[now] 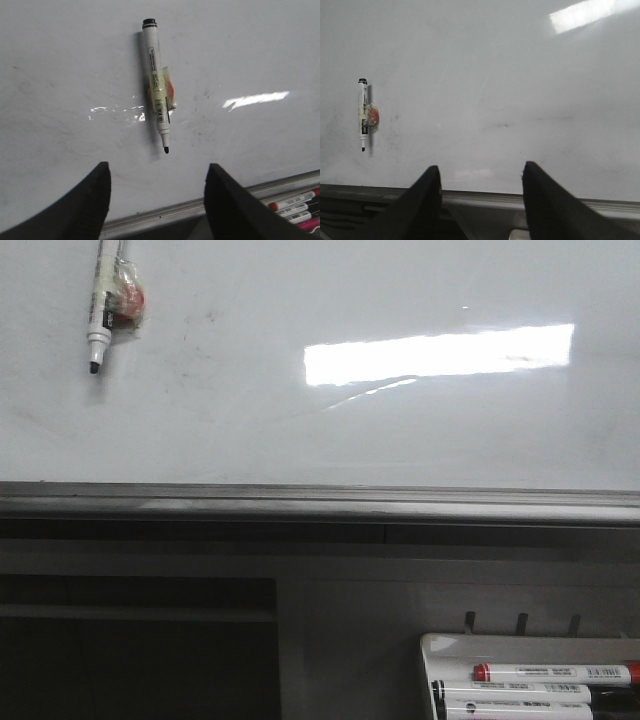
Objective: Write number 2 on whiteboard
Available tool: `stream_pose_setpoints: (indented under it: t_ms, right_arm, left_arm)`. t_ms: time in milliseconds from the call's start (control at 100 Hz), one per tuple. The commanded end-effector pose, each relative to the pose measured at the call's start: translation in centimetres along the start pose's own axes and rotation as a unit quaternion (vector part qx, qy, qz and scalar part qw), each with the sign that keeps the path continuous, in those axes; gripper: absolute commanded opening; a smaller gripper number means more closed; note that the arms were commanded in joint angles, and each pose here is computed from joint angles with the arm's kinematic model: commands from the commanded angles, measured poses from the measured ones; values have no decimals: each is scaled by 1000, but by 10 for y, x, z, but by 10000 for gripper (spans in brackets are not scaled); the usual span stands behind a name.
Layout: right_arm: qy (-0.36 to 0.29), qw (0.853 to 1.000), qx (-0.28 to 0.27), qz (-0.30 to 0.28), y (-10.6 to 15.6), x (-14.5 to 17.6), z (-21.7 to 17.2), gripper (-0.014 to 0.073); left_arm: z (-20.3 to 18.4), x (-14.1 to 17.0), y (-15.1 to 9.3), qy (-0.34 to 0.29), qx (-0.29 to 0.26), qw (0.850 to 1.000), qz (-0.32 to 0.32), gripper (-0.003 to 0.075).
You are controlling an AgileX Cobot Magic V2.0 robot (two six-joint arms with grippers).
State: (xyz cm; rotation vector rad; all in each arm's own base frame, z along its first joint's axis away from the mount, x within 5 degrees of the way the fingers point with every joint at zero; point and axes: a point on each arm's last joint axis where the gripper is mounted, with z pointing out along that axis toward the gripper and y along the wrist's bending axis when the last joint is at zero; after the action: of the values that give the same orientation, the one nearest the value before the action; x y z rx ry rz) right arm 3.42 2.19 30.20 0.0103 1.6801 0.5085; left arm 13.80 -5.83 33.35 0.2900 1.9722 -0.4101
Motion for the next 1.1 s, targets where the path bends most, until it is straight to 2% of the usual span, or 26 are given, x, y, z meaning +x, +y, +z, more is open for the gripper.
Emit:
stream_pose_setpoints:
  t_ms: [0, 170, 330, 520, 760, 1090]
  right_arm:
    - [-37, 999, 2, -10, 3, -15, -1, 337]
    - [-33, 999, 2, -10, 3, -14, -1, 338]
    - [-33, 999, 2, -10, 3, -14, -1, 338]
    - [-33, 999, 2, -10, 3, -14, -1, 337]
    - [-33, 999, 2, -10, 3, -14, -1, 337]
    - [-25, 1000, 2, -10, 3, -13, -1, 337]
  left_arm:
    - [17, -28, 0, -22, -3, 1000, 4, 437]
    - [54, -42, 2, 13, -2, 1000, -11, 437]
    - [80, -46, -8, 37, 19, 999, 10, 436]
    - [105, -42, -17, 41, 29, 999, 11, 372]
    - [125, -36, -15, 43, 23, 999, -6, 313]
    - [137, -32, -12, 43, 15, 999, -8, 292]
